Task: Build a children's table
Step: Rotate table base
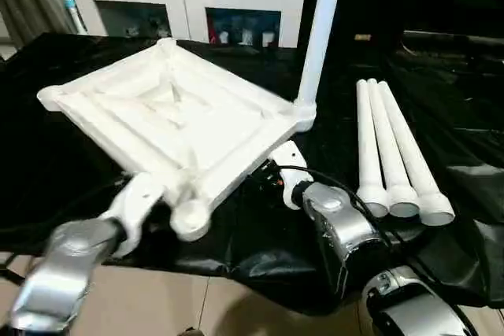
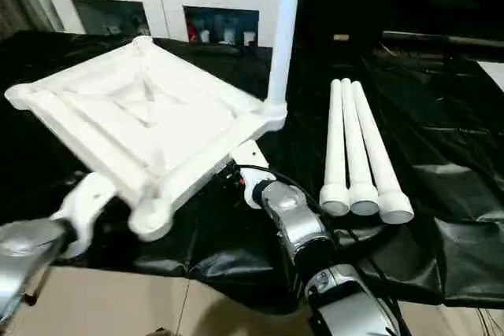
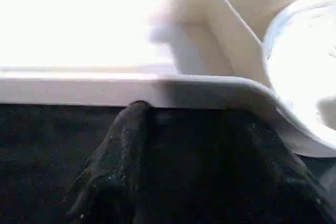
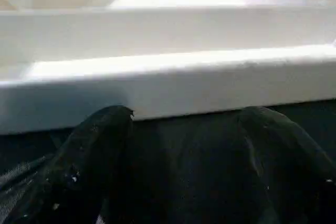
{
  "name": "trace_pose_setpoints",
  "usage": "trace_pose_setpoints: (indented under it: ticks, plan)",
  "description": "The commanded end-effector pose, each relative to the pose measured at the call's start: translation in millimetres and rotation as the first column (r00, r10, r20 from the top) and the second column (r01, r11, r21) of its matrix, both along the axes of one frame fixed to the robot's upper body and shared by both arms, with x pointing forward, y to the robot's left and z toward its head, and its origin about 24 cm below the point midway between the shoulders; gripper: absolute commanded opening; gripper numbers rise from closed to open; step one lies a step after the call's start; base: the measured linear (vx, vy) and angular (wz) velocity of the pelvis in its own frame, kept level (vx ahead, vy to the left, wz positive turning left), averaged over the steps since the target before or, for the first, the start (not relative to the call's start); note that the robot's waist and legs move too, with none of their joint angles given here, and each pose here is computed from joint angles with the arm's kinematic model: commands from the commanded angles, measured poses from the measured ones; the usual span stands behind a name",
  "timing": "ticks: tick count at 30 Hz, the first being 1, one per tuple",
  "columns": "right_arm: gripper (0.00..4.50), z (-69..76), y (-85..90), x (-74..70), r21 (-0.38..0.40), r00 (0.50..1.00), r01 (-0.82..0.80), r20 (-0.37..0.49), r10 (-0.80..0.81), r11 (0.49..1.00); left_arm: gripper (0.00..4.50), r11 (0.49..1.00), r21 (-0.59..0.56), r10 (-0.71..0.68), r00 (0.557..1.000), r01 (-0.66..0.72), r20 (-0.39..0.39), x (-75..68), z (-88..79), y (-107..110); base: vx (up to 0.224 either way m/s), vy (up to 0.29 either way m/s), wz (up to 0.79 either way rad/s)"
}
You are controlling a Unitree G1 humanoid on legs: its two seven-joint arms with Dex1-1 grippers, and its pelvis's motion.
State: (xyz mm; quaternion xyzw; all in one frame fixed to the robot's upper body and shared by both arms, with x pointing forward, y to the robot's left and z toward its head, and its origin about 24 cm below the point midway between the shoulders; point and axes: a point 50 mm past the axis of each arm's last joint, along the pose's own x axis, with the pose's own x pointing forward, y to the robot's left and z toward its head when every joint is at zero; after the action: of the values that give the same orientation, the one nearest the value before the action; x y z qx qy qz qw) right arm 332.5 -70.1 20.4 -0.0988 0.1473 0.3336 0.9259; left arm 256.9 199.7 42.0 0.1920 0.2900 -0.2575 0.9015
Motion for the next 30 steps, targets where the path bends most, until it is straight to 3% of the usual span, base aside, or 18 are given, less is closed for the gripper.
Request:
trace_pose_setpoints:
  ticks: [1, 5, 13, 15, 20, 25, 28, 29, 30]
  plan:
    - [3.87, 13.6, -1.2, 4.4, -0.012, 0.998, 0.02, 0.054, -0.019, 1.0, 2.64, 0.999, -0.01, -0.053, 0.998, 0.053, -0.024, 2.6, -12.1, -18, 0.0, 0.0, 0.0]
    - [3.87, 23.7, -25.5, 8.2, -0.128, 0.987, 0.154, 0.066, -0.146, 0.98, 2.64, 0.996, -0.028, -0.082, 0.996, 0.083, 0.024, 21.5, -13.5, -39, 0.0, 0.0, 0.0]
    - [3.87, 58.9, -55.0, 17.4, -0.08, 0.95, 0.308, 0.077, -0.303, 0.948, 2.64, 0.988, -0.034, -0.143, 0.982, 0.148, 0.124, 50.4, -16.6, -80, 0.0, 0.0, 0.0]
    - [3.87, 68.3, -63.1, 20.1, -0.083, 0.927, 0.373, 0.075, -0.368, 0.924, 2.64, 0.982, -0.053, -0.17, 0.966, 0.183, 0.194, 60.1, -13.5, -98, 0.0, 0.0, 0.0]
    - [3.87, 72.0, -74.7, 24.5, -0.072, 0.885, 0.465, 0.013, -0.466, 0.882, 2.64, 0.966, -0.159, -0.137, 0.922, 0.206, 0.363, 72.8, 7.2, -122, 0.0, 0.0, 0.0]
    - [4.04, 73.5, -88.1, 24.2, -0.087, 0.838, 0.529, -0.1, -0.536, 0.844, 2.68, 0.963, -0.108, -0.189, 0.905, 0.246, 0.38, 70.3, 13.0, -110, 0.0, 0.0, 0.0]
    - [4.18, 75.0, -99.2, 20.6, -0.158, 0.81, 0.554, -0.125, -0.573, 0.817, 2.69, 0.939, -0.108, -0.265, 0.887, 0.327, 0.378, 56.4, 17.3, -98, 0.0, 0.0, 0.0]
    - [4.42, 74.8, -103.0, 19.9, -0.17, 0.795, 0.568, -0.139, -0.59, 0.805, 2.69, 0.923, -0.114, -0.302, 0.875, 0.367, 0.378, 48.7, 20.3, -93, 0.0, 0.0, 0.0]
    - [4.48, 74.8, -103.0, 19.9, -0.17, 0.795, 0.568, -0.139, -0.59, 0.805, 2.69, 0.923, -0.114, -0.302, 0.875, 0.367, 0.378, 48.7, 20.3, -93, 0.0, 0.0, 0.0]
